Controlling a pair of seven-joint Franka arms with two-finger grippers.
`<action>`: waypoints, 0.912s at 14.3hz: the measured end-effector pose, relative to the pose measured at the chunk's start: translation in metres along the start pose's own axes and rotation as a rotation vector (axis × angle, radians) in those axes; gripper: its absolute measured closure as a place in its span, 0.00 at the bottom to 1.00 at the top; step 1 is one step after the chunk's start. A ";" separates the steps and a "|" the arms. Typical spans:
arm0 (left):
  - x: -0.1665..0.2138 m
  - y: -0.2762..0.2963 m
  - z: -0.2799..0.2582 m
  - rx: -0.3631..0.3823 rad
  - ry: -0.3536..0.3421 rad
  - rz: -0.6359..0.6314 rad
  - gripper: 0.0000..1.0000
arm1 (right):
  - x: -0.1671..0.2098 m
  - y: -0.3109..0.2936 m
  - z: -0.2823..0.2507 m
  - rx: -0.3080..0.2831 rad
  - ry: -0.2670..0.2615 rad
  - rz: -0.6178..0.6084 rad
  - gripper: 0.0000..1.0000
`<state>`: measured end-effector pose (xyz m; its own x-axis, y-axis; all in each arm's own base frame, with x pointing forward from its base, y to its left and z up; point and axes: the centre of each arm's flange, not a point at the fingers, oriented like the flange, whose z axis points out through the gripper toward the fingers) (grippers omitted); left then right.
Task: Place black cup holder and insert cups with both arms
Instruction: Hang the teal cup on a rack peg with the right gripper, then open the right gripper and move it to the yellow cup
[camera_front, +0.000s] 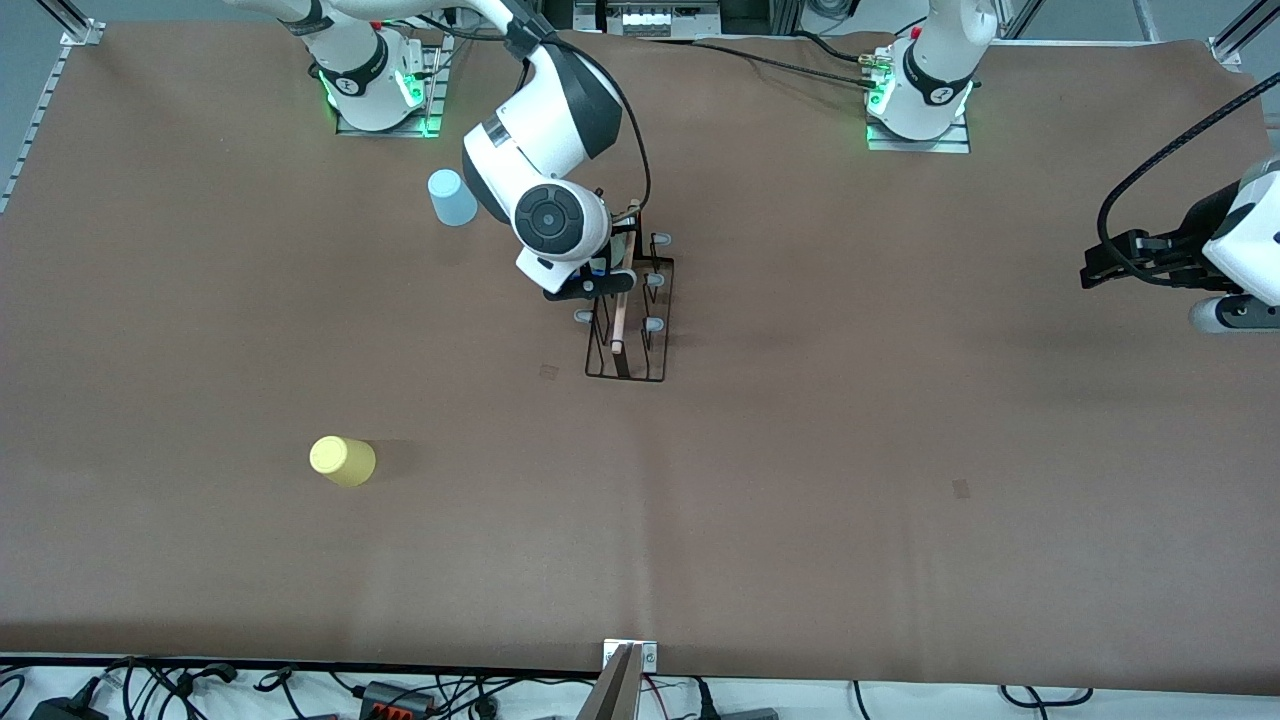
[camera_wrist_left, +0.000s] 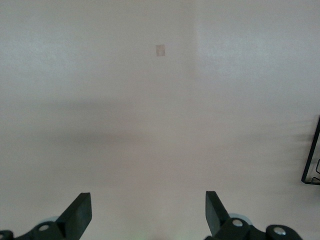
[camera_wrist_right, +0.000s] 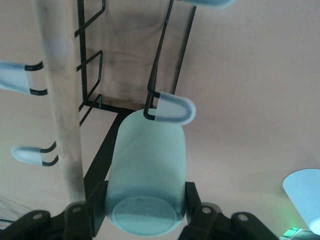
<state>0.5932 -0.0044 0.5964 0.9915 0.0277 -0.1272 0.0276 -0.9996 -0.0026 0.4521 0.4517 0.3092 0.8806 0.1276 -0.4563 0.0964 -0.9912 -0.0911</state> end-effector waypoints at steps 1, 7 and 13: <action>0.000 0.000 0.000 0.000 0.000 0.000 0.00 | 0.000 0.000 0.001 -0.001 0.000 0.025 0.32; 0.000 0.000 0.001 0.000 -0.001 0.001 0.00 | 0.000 -0.001 -0.026 0.012 0.020 0.103 0.00; 0.000 0.001 0.001 0.000 -0.002 0.001 0.00 | 0.015 0.063 -0.125 0.038 0.055 0.197 0.00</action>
<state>0.5932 -0.0050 0.5957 0.9913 0.0269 -0.1288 0.0268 -0.9996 -0.0026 0.5294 0.3862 0.4072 0.9047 -0.0717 -0.4199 -0.0967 -0.9946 -0.0387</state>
